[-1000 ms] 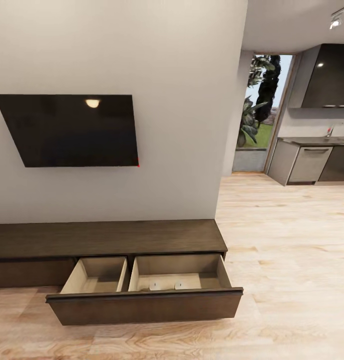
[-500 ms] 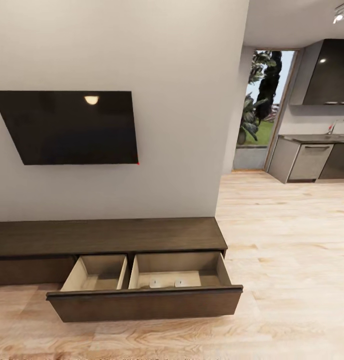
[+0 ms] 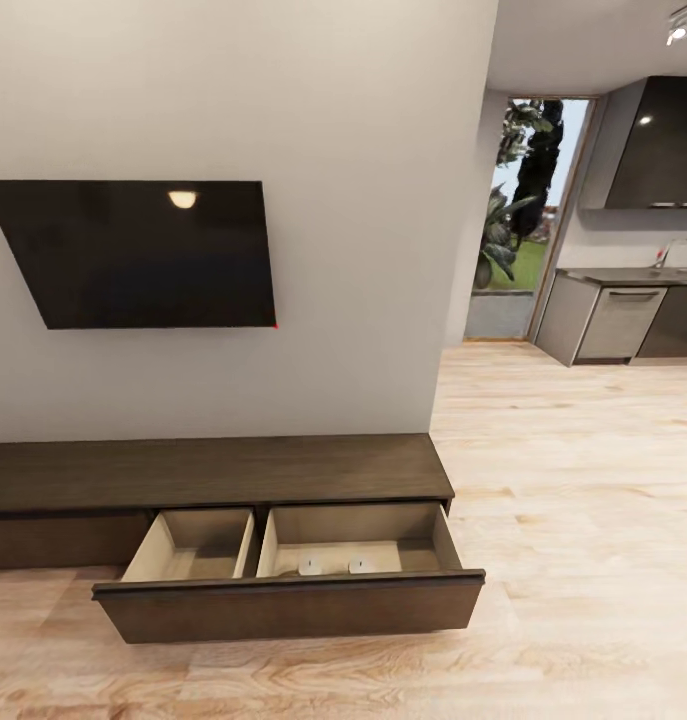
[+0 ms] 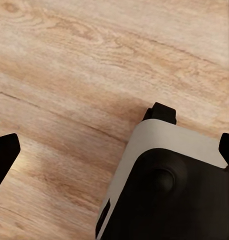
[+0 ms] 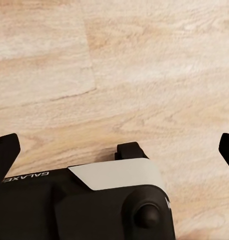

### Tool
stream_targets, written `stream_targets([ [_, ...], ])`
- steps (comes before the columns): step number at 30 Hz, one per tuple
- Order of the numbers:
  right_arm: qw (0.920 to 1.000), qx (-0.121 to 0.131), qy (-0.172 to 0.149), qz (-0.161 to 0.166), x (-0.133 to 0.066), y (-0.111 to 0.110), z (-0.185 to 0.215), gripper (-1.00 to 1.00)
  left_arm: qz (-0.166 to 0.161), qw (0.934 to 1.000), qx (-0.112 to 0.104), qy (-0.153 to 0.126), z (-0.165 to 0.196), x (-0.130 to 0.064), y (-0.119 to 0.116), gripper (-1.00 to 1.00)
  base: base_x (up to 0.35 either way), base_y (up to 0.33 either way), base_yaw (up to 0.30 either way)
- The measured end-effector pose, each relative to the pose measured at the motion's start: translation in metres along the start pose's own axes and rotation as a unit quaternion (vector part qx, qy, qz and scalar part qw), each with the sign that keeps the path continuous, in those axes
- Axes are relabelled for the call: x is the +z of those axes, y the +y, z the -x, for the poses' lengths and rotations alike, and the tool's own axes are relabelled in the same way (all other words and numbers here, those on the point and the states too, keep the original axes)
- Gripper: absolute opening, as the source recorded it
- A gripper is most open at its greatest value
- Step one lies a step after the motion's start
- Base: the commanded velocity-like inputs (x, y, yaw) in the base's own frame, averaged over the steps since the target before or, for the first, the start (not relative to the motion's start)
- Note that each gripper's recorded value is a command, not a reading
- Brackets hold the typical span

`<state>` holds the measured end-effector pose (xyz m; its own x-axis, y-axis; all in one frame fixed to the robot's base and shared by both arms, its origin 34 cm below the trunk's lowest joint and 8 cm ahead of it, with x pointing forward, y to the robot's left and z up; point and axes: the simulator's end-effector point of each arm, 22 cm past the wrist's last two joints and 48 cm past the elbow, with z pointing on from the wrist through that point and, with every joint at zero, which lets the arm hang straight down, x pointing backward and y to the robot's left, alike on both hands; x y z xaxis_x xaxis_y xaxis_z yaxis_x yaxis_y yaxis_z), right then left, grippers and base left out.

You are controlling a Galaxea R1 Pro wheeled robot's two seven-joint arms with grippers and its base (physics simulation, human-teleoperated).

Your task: Place each of the two pumpkins and all three candles from the living room inside a cabinet in the living room (use any cabinet), then make sure every cabinet is closed, and position the cauldron so it is next to a table in the living room.

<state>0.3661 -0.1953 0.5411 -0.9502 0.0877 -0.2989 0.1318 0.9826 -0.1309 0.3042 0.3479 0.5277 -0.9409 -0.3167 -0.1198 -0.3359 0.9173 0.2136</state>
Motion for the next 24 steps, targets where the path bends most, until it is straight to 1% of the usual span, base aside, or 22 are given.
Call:
stream_targets([
  [7, 1.0000, 0.000, 0.000, 0.001, -0.0003, 0.0009, -0.0007, 1.00, -0.002, 1.0000, 0.001, 0.000, -0.0005, -0.0004, -0.0028, 1.00, -0.007, 0.000, 0.000],
  [13, 1.0000, -0.004, -0.003, 0.001, -0.0001, 0.0013, 0.0011, 1.00, -0.002, 1.0000, 0.001, -0.001, 0.0000, -0.0002, -0.0025, 1.00, -0.138, 0.000, 0.030],
  [17, 1.0000, -0.005, -0.004, 0.002, -0.0002, 0.0015, 0.0012, 1.00, -0.002, 1.0000, 0.000, -0.003, 0.0006, -0.0003, -0.0028, 1.00, -0.103, 0.000, 0.216],
  [24, 1.0000, -0.005, -0.005, 0.002, -0.0003, 0.0015, 0.0015, 1.00, -0.002, 1.0000, 0.000, -0.003, 0.0005, -0.0004, -0.0034, 1.00, -0.014, 0.000, 0.280],
])
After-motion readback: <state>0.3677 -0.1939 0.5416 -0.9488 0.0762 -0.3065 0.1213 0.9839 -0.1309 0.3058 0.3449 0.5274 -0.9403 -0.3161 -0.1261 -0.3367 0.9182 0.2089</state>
